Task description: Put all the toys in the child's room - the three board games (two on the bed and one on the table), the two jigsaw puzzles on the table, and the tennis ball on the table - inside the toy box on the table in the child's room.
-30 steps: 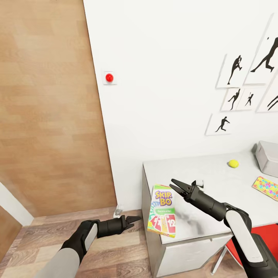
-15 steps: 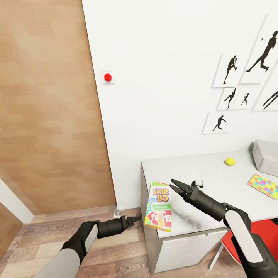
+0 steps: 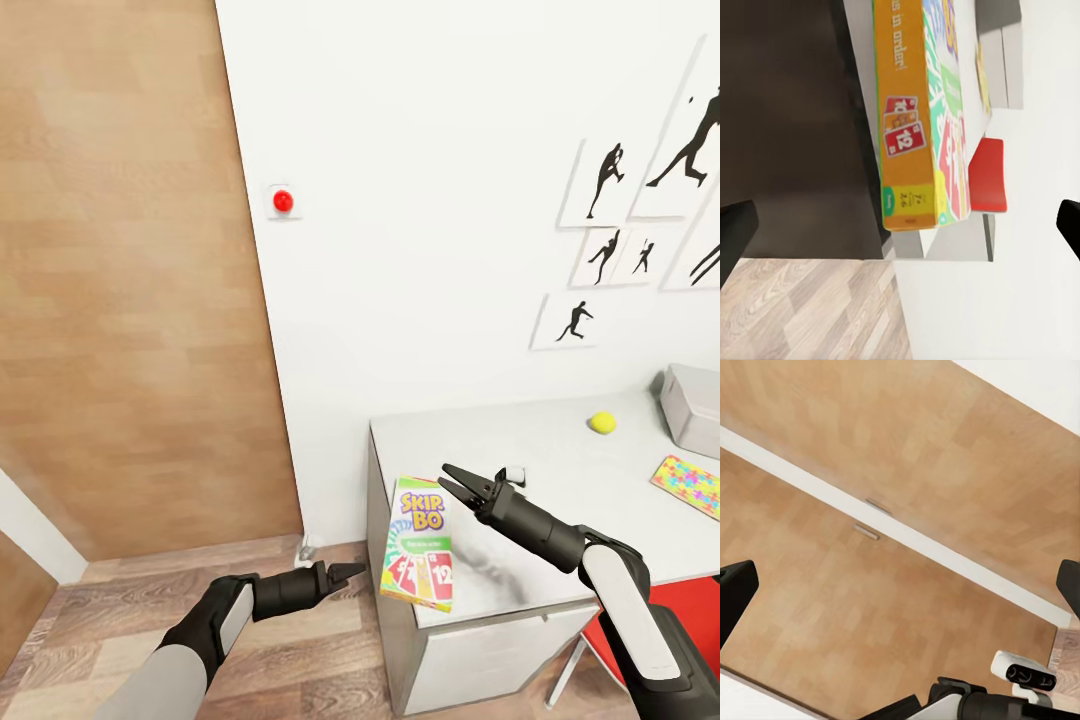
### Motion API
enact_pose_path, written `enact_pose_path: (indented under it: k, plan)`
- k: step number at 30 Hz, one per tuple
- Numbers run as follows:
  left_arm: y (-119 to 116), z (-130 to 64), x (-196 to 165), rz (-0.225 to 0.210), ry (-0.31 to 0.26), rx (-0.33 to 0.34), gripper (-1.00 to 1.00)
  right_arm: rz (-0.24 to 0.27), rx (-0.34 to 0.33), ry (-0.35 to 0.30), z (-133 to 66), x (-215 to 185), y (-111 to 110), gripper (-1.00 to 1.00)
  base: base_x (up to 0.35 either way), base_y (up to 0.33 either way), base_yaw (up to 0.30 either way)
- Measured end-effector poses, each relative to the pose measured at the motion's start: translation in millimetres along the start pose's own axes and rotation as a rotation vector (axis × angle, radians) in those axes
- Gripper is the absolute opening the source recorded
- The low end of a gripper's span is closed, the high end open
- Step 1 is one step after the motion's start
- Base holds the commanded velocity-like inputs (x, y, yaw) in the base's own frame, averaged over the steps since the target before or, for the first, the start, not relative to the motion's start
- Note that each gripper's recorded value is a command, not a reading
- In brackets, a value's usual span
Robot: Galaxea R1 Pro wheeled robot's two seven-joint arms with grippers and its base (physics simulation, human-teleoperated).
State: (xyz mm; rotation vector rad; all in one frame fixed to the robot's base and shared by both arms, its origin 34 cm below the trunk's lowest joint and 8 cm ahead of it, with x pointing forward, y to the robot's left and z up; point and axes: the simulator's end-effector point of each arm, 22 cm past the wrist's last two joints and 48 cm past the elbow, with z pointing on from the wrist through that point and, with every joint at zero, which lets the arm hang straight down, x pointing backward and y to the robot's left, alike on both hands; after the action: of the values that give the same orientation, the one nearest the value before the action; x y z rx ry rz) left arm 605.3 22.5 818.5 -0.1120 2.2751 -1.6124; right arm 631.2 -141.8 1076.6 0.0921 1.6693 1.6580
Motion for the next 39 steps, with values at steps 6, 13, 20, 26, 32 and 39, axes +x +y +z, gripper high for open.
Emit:
enact_pose_path:
  k: [6, 13, 20, 26, 32, 39]
  plan:
    - [-0.4, 0.3, -0.1, -0.001, -0.001, 0.001, 1.00, 0.001, 0.000, 0.000, 0.1, 0.1, -0.1, 1.00, 0.003, 0.002, 0.000]
    - [-0.5, 0.4, 0.1, -0.002, 0.000, 0.002, 1.00, 0.000, 0.000, 0.000, 0.0, 0.1, -0.2, 1.00, 0.000, 0.000, 0.000]
    - [4.9, 2.8, 0.6, -0.001, 0.000, 0.002, 1.00, 0.000, 0.016, 0.001, 0.2, 2.4, -9.3, 1.00, 0.000, 0.000, 0.000]
    - [8.4, 3.8, 0.7, -0.001, 0.000, 0.002, 1.00, 0.001, 0.043, 0.002, 0.5, 4.2, -18.5, 1.00, 0.000, 0.000, 0.000]
    - [11.9, 5.3, 1.4, -0.002, 0.000, 0.002, 1.00, 0.001, 0.047, 0.001, 0.3, 5.6, -23.0, 1.00, 0.000, 0.000, 0.000]
    - [9.7, 9.6, 3.3, -0.003, 0.002, 0.009, 1.00, -0.010, 0.047, -0.011, 0.4, 3.3, -24.1, 1.00, 0.000, 0.000, 0.000]
